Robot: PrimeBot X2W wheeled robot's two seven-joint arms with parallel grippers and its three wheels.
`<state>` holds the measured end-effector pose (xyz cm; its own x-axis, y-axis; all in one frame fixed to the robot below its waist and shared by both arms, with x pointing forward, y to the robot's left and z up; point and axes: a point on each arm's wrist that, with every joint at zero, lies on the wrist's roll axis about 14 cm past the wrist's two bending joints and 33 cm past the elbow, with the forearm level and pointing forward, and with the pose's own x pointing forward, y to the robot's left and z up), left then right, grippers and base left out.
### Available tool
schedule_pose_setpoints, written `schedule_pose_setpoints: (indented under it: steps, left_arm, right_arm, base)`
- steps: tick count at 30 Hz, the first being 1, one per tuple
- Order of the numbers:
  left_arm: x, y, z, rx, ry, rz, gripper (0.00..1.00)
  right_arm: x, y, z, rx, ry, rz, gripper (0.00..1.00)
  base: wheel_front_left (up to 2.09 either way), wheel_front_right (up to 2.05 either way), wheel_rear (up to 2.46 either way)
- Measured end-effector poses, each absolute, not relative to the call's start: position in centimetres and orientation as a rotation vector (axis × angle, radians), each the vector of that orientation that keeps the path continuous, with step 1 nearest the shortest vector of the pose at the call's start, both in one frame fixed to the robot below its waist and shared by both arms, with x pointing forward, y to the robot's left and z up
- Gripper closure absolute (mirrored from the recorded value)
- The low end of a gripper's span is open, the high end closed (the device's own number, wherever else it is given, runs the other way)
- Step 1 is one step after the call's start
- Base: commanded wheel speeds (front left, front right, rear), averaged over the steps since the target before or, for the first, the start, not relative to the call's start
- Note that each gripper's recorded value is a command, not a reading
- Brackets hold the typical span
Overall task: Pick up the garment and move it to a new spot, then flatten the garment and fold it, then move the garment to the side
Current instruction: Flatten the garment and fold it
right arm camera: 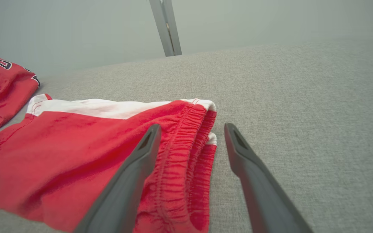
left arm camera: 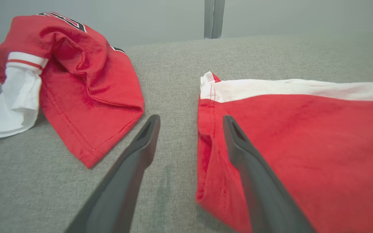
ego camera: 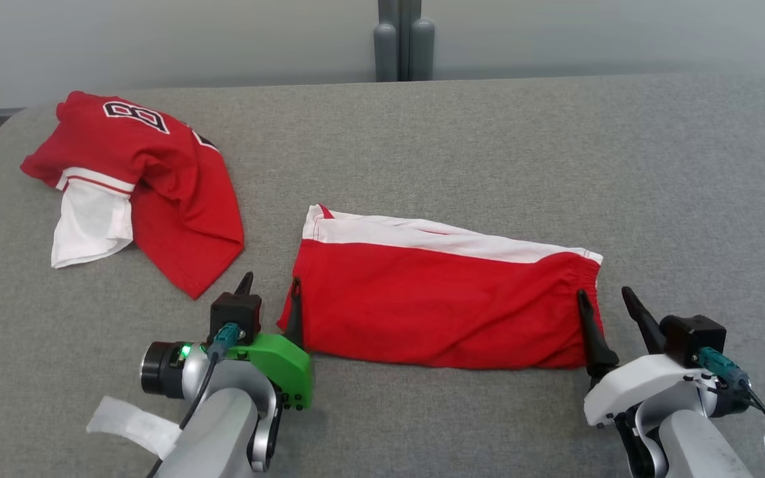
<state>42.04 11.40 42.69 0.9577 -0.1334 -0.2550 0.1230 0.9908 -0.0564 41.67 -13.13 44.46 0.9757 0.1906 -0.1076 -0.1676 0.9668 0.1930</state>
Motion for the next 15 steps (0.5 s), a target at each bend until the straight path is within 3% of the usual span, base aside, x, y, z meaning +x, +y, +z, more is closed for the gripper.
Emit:
schedule_pose_setpoints:
  steps: [15]
  left_arm:
    - [40.0,14.5,43.6,0.028,0.198,-0.079,0.0]
  right_arm:
    - [41.9,-11.9,38.9,0.252,0.317,0.152,0.0]
  base:
    - [0.0,0.0,0.0]
